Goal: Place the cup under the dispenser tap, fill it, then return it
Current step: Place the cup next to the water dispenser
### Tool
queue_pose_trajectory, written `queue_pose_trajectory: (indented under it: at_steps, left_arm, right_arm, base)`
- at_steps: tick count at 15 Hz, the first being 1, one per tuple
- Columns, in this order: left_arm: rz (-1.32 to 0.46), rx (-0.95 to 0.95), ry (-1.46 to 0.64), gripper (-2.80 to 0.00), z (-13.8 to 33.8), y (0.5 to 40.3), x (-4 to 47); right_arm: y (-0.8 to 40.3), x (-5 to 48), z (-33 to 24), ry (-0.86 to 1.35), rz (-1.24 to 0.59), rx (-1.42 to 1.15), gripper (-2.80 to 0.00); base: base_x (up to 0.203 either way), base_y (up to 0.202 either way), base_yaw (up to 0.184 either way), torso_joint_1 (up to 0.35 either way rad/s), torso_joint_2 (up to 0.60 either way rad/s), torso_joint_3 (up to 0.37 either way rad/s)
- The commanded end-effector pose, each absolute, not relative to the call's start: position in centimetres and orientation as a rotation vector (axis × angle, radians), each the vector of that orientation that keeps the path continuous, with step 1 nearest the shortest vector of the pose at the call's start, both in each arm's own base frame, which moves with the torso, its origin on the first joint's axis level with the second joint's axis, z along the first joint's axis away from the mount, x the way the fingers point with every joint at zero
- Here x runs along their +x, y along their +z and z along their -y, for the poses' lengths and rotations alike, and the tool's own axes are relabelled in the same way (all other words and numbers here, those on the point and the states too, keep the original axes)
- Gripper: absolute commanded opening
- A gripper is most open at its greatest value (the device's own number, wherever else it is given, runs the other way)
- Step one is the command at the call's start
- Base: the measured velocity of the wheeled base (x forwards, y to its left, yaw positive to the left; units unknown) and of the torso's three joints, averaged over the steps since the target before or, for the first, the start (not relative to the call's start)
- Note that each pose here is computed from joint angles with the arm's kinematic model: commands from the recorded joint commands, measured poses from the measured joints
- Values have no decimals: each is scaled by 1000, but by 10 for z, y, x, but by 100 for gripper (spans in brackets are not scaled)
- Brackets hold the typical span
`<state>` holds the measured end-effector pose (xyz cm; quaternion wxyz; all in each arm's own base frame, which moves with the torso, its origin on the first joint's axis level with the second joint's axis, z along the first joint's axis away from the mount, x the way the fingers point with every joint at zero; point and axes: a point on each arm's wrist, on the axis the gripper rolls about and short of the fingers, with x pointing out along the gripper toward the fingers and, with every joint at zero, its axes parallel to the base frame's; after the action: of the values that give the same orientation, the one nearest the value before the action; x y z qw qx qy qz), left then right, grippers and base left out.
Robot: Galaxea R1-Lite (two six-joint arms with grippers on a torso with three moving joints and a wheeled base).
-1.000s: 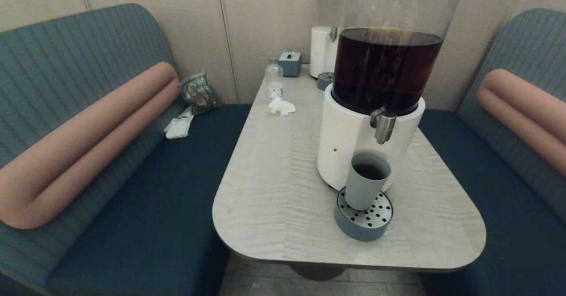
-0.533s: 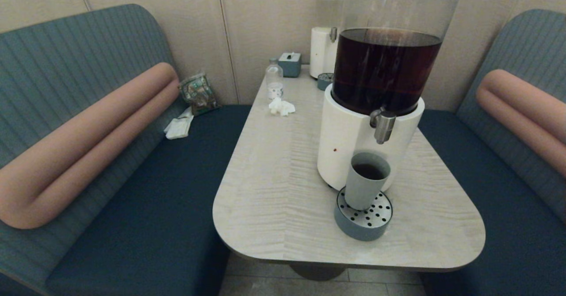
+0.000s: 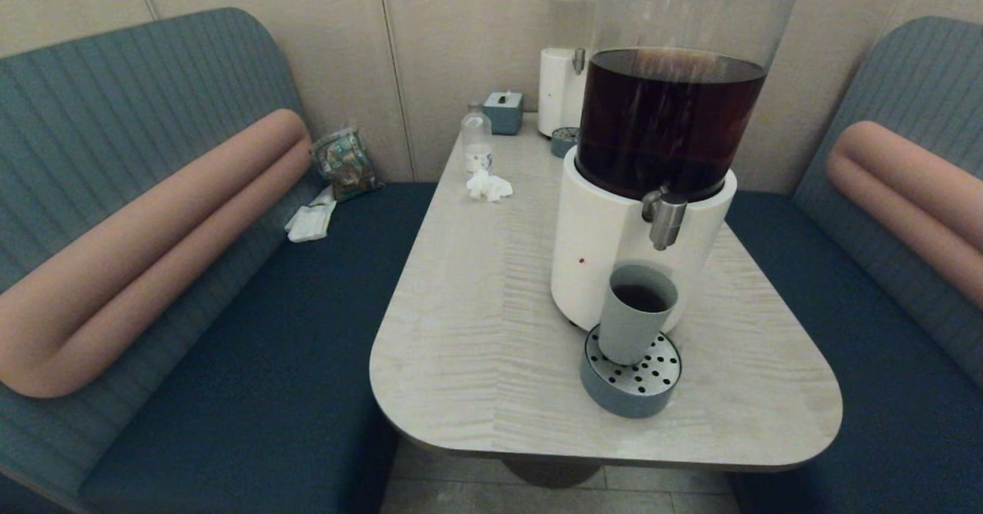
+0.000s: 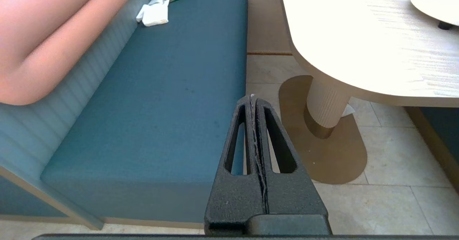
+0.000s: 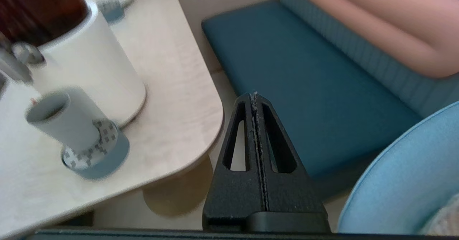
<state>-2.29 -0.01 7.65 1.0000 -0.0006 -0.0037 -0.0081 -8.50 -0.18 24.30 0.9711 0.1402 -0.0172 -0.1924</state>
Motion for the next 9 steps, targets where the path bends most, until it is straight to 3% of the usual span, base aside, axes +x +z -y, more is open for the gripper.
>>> queue_pose_trajectory:
  at_steps: [1,3,9]
  left_arm:
    - [7,-2,-15,-280,0,77,-23]
    - [8,-2,-16,-280,0,77,-23]
    - [6,-2,-16,-280,0,77,-23]
  right_arm:
    - [243,-90,2,-397,61,329,-280]
    - [243,-91,2,-420,58,352,-280]
    - [220,-121,6,-215,150,249,-280]
  base:
    - [0,0,0,0,0,0]
    - [0,0,0,0,0,0]
    - [0,0,0,0,0,0]
